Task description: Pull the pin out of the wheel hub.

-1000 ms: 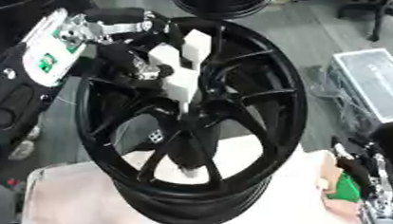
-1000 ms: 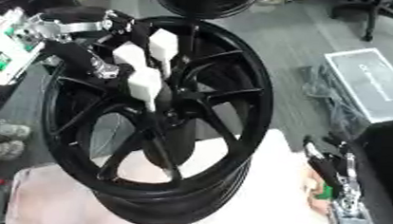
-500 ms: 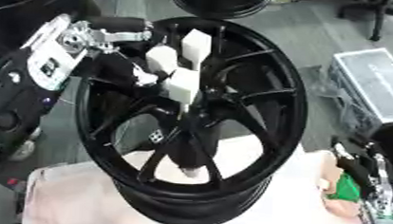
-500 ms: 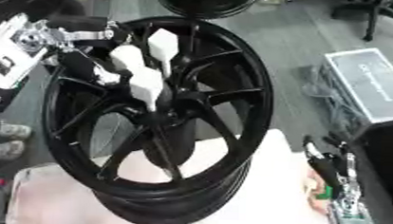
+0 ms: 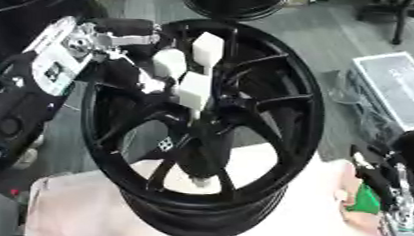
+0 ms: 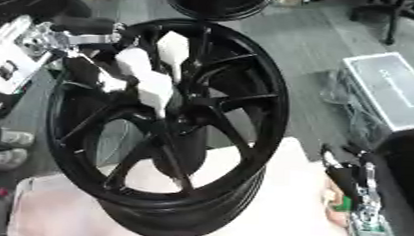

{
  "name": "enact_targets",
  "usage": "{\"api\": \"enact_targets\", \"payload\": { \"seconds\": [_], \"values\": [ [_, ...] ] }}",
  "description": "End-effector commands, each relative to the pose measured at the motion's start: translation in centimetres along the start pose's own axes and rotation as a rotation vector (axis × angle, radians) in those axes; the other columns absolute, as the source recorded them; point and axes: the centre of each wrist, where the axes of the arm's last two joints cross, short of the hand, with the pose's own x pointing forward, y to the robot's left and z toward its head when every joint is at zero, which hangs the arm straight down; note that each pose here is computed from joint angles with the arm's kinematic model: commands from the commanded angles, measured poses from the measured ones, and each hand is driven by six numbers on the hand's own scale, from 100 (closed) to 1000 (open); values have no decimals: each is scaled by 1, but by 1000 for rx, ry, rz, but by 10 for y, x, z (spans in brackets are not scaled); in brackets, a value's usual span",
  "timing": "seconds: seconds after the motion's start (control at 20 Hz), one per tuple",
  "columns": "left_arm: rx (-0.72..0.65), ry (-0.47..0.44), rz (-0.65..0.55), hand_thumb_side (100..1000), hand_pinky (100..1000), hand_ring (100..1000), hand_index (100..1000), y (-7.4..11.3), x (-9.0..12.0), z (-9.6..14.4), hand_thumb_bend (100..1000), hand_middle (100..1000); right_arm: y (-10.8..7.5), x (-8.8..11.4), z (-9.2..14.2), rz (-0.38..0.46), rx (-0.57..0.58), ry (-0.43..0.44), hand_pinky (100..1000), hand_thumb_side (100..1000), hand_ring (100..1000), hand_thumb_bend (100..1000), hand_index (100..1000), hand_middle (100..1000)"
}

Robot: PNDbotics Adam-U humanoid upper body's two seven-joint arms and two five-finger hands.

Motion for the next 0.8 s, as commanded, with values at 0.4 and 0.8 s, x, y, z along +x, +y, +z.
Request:
{"api": "enact_targets", "payload": {
  "seconds": [0.4,0.8],
  "values": [
    [-239,-184,-202,230,510,479,744,11,0,4,100,533,-5,5,-4,7,-6,-22,420,271,434,322,860,774],
    [-217,-203,-190,205,463,434,644,13,1,4,100,415,-5,5,-4,7,-7,-22,420,272,434,320,861,774]
  ]
}}
